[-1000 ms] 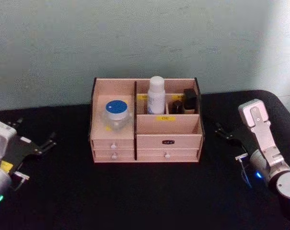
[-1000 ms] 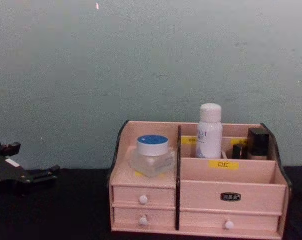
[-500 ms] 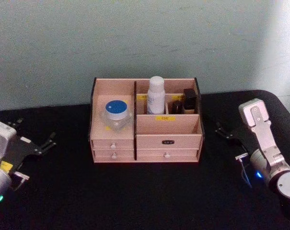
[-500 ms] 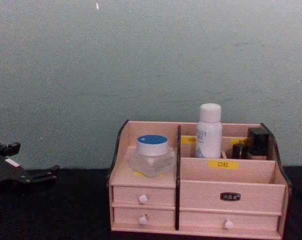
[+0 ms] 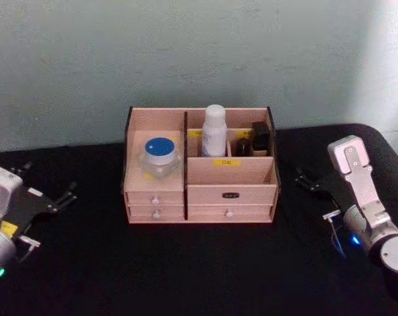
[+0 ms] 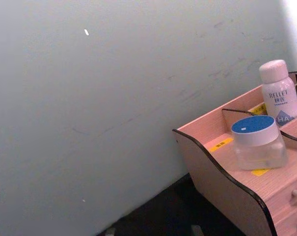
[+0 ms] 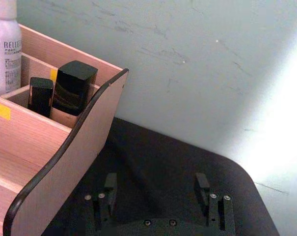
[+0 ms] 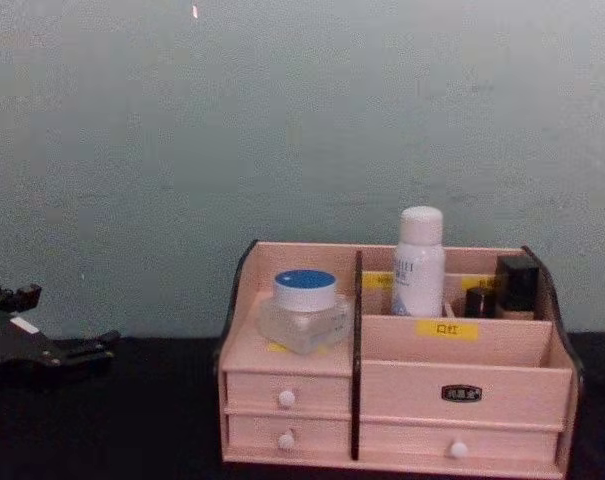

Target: Pick up the facial cleanser and watermelon frost from the table and place them into the tiered storage box.

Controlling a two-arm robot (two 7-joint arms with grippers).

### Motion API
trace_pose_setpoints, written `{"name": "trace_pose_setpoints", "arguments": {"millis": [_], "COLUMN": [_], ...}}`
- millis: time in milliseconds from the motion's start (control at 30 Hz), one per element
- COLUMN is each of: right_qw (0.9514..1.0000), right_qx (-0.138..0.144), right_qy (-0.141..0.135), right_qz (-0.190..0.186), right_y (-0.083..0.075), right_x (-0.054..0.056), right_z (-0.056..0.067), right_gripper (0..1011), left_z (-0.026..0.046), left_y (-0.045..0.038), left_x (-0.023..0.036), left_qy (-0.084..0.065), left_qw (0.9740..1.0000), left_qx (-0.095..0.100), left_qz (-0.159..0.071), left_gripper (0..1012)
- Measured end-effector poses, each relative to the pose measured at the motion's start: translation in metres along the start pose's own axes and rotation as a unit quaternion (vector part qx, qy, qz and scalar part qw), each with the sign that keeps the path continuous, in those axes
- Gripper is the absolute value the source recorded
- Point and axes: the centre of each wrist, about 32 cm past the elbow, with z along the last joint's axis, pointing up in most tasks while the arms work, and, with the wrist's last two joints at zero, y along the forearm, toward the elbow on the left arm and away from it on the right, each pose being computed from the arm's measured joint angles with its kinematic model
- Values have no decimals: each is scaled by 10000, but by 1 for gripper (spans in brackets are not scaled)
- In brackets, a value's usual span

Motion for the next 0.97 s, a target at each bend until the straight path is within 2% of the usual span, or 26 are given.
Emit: {"name": "trace_pose_setpoints", "arguments": {"millis": [967], "right_qw": [10000], "right_qx": [5], "right_qy": [2], "right_qz": [0], "right_y": [-1], "right_x": [2], "right_z": [3], "right_gripper": [1002], "left_z": [0], "left_y": [0], "left_x": [0], "left_qy": [0], "left_qw": [10000], "left_qx": [0], "left_qz": [0], "left_gripper": [1001]}}
